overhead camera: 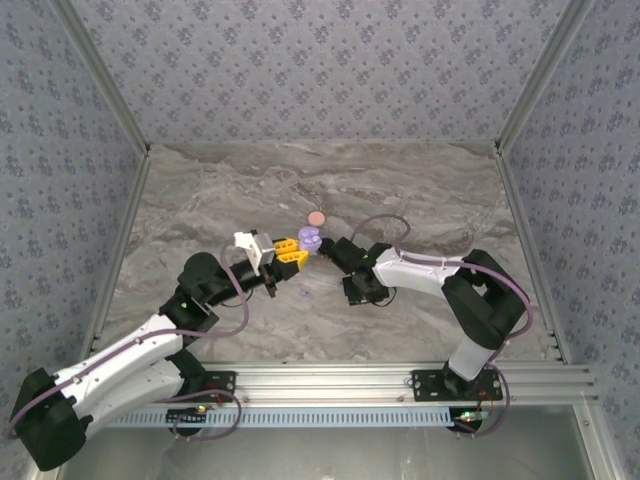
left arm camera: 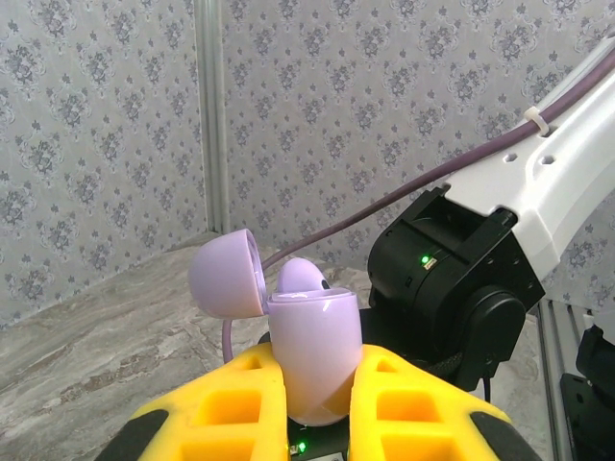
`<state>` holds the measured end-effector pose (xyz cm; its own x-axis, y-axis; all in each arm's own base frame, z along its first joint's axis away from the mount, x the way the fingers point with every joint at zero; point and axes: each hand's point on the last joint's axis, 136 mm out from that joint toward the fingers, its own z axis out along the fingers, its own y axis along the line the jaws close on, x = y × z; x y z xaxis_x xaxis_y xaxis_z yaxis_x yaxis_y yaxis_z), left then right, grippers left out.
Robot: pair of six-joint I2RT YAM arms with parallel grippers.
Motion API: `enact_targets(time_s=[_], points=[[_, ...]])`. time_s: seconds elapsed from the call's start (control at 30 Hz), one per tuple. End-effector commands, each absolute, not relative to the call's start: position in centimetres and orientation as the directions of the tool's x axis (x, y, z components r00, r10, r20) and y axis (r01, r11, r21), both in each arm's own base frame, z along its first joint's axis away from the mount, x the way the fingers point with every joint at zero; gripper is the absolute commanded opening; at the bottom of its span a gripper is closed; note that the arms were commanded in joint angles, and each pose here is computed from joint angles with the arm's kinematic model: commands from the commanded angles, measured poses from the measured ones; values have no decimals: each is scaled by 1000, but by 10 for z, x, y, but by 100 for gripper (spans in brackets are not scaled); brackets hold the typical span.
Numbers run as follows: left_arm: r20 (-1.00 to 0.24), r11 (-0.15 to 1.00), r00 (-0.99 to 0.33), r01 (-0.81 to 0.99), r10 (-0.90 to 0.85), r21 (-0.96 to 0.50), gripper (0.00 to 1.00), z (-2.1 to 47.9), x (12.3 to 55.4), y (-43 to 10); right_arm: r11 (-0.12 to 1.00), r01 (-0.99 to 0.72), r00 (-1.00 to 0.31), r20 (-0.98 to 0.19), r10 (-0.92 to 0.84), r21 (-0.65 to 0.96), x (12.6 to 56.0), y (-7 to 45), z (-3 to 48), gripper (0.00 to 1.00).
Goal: Insert wireless bluetooth earbuds into charging case
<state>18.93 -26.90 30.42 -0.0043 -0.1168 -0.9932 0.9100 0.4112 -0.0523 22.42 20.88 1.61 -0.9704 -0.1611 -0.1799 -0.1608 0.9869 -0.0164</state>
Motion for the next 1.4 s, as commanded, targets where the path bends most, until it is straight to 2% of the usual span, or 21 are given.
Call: enact_targets(time_s=[0.0,0.3,0.67,0.83,1.07,1.37], points=[[-990,415,34,909,-134,-25,0,313,187,-267,990,-142,-977,-160,-143,-19,221,210,12,34],[-991,418,31,908,-130,-27,0,313,187,-266,988,-157,-975,-160,-156,-5,216,210,17,22],[-991,421,23,906,-128,-33,0,311,188,-266,975,-220,-922,-330,-205,9,232,209,63,22],[-991,417,15,908,-132,-42,0,310,188,-267,947,-318,-830,-496,-255,45,245,218,117,21],[-991,386,-13,920,-133,-64,0,309,190,-277,868,-484,-604,-761,-236,115,251,233,229,21],[-991,316,-71,943,-113,-104,0,304,193,-296,751,-647,-372,-914,-159,133,234,246,318,22]])
